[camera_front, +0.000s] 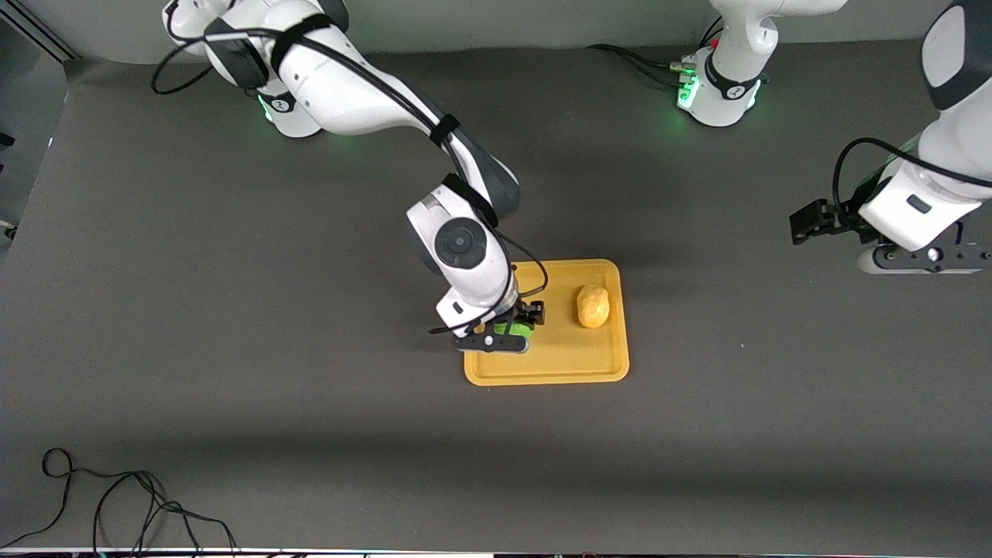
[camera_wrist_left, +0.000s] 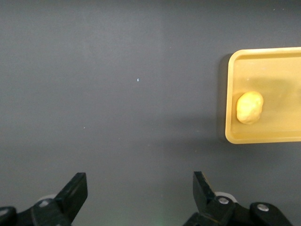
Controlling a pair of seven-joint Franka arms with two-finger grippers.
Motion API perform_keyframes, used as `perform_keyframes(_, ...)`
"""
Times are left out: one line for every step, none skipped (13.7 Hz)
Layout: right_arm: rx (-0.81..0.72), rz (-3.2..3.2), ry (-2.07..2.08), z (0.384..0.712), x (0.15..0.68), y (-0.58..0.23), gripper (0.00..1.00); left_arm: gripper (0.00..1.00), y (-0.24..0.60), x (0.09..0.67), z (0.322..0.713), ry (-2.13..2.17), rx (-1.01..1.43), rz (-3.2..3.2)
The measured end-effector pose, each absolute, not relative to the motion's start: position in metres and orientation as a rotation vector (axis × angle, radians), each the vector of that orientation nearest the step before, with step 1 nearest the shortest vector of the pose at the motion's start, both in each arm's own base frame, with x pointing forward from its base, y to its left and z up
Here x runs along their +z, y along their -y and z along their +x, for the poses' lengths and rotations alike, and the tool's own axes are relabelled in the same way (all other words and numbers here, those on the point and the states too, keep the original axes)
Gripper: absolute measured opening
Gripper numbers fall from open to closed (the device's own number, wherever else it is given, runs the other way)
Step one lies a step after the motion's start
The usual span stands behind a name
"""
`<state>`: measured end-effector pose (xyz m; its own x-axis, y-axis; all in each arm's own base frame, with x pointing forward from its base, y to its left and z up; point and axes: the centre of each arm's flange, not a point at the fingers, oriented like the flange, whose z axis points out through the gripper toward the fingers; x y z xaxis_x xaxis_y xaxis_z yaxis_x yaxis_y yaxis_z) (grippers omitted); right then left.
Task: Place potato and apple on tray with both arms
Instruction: 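Lower the apple onto the tray beside the potato and open the right gripper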
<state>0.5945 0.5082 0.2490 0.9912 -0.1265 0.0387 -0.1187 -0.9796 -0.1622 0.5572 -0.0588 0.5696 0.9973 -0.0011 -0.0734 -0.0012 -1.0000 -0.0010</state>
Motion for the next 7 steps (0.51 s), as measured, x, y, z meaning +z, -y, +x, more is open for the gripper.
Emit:
perform_keyframes(-0.073,-2.976,-0.187,0.590,0.233,-0.514,0.75,1.00,0.053,0.571,0.556,-0.006,0.122,-3.139)
perform_keyframes(-0.066,-2.979,-0.182,0.583,0.223,-0.522,0.75,1.00,0.045,0.571,0.555,-0.017,0.133,-3.139)
perform_keyframes(-0.059,-2.984,-0.169,0.575,0.218,-0.531,0.75,1.00,0.034,0.570,0.555,-0.027,0.146,-3.140)
perform_keyframes(-0.056,-2.985,-0.153,0.565,0.218,-0.541,0.75,1.00,0.023,0.569,0.553,-0.046,0.170,-3.140)
perform_keyframes(-0.055,-2.984,-0.144,0.557,0.219,-0.550,0.75,1.00,0.014,0.571,0.551,-0.068,0.185,-3.141)
perform_keyframes(-0.054,-2.988,-0.147,0.551,0.218,-0.556,0.75,1.00,0.007,0.574,0.548,-0.080,0.190,-3.143)
perform_keyframes(-0.054,-2.996,-0.149,0.548,0.217,-0.558,0.75,1.00,0.002,0.577,0.545,-0.081,0.192,-3.144)
